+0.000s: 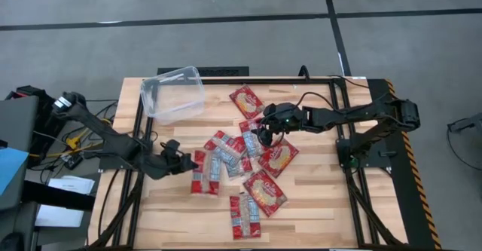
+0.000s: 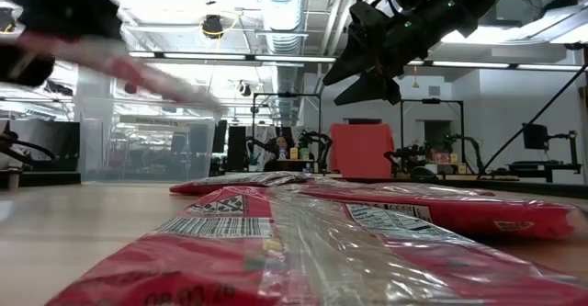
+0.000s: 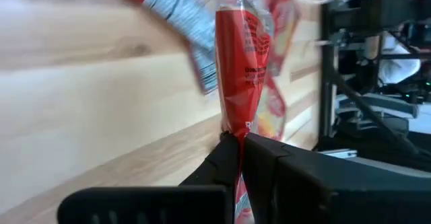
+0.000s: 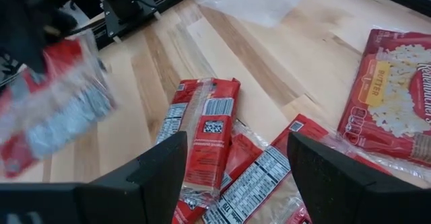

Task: Sort popcorn bags into baskets
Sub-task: Put the red popcorn bag into the transparent bin

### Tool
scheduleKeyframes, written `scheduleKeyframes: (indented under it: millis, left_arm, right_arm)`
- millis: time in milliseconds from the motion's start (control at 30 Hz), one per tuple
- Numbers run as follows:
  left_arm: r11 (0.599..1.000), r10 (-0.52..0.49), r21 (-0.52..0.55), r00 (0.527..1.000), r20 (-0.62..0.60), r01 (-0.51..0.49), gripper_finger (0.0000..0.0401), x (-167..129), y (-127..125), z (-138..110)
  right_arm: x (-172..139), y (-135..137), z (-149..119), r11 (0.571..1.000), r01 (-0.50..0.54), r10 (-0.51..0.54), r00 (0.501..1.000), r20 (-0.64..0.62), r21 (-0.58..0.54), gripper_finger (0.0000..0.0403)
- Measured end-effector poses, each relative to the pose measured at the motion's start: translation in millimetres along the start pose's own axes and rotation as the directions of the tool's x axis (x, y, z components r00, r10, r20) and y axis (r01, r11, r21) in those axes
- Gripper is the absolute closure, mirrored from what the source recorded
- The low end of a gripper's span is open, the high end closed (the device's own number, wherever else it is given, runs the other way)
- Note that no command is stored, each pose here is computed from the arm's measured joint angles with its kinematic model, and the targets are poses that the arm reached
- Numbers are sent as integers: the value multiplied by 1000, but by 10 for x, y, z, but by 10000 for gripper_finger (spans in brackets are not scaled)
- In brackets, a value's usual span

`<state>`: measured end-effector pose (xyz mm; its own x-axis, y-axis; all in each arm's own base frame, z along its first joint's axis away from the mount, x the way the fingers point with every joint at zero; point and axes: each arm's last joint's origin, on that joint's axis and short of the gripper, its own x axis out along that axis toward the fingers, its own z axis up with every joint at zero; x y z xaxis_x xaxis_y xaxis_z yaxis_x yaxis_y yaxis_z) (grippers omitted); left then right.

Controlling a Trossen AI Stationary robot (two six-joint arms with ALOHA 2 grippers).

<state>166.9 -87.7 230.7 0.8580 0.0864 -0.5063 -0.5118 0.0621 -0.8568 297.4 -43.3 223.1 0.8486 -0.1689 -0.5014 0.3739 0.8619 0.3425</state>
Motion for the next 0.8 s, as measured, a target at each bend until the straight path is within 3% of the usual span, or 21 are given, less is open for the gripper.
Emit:
scheduleKeyframes:
  millis: [267, 467, 633, 800]
  left_arm:
    - [986, 35, 163, 997, 68, -46, 401, -386, -616, 369]
    - [939, 90, 312, 980, 178, -143, 401, -765, -1007, 773]
    - [876, 157, 392, 936, 316, -280, 401, -1067, -1150, 1101]
    - [807, 197, 417, 857, 476, -418, 401, -1253, -1206, 1358]
  right_arm:
    - [0, -6, 13, 1000, 0, 0, 1000, 11, -23, 121]
    - [2, -49, 37, 1000, 11, -11, 1000, 20, -15, 121]
    - [2, -68, 46, 1000, 17, -16, 1000, 22, -12, 121]
    - [3, -67, 44, 1000, 16, -16, 1000, 21, -12, 121]
